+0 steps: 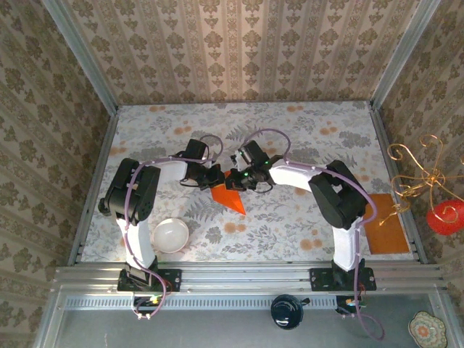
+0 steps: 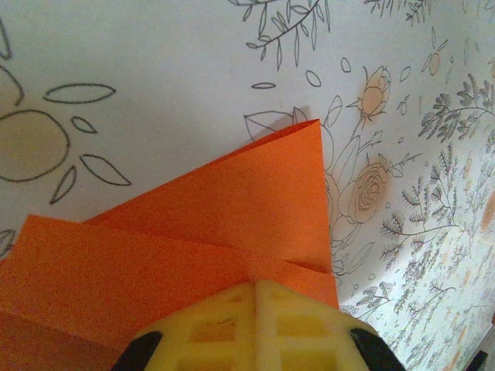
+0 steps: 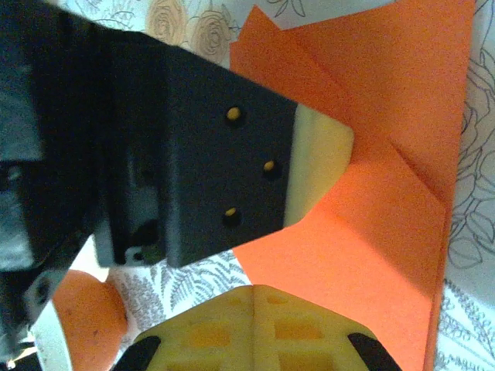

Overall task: Fold a paper plane with a square sheet of paper (pick it up from the middle)
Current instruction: Fourth fold the wing at the center of the table, then pick up the paper from the center of the table.

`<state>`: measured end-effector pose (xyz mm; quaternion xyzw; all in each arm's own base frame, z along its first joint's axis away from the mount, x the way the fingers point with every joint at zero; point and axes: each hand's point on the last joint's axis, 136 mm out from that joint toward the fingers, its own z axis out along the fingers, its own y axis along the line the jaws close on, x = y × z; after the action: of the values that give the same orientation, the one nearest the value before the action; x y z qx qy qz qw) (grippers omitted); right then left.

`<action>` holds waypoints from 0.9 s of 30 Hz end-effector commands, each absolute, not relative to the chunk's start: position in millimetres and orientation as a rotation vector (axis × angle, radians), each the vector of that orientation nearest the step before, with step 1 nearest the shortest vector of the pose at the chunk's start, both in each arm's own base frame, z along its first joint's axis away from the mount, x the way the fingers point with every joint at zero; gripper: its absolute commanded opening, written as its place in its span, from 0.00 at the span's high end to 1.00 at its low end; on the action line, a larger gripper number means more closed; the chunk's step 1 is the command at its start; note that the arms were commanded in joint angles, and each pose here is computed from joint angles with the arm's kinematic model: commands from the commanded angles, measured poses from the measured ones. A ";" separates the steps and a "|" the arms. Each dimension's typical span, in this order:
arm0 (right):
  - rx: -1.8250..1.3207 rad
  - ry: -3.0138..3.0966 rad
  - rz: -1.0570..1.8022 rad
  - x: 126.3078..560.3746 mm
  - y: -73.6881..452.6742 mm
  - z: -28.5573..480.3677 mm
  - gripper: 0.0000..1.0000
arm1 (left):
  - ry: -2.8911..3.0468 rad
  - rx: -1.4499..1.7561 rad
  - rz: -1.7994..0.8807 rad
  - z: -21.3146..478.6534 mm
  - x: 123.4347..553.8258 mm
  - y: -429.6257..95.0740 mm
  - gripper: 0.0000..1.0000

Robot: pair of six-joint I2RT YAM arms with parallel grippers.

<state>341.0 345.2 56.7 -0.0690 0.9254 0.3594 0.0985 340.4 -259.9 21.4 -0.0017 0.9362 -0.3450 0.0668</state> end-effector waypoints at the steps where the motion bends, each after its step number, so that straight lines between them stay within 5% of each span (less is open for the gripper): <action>1: -0.235 2.824 0.990 334.6 342.9 33.8 0.96 | 2.909 -0.082 -0.950 -4.4 329.5 -244.9 1.00; 27: -0.276 2.967 0.885 235.2 267.8 5.7 0.96 | 2.943 -0.123 -0.898 -16.2 331.2 -230.6 1.00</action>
<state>255.9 287.6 14.7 -0.0915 0.9445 0.3132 0.0371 340.9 -257.8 20.1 -0.0083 0.9334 -0.3537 0.0608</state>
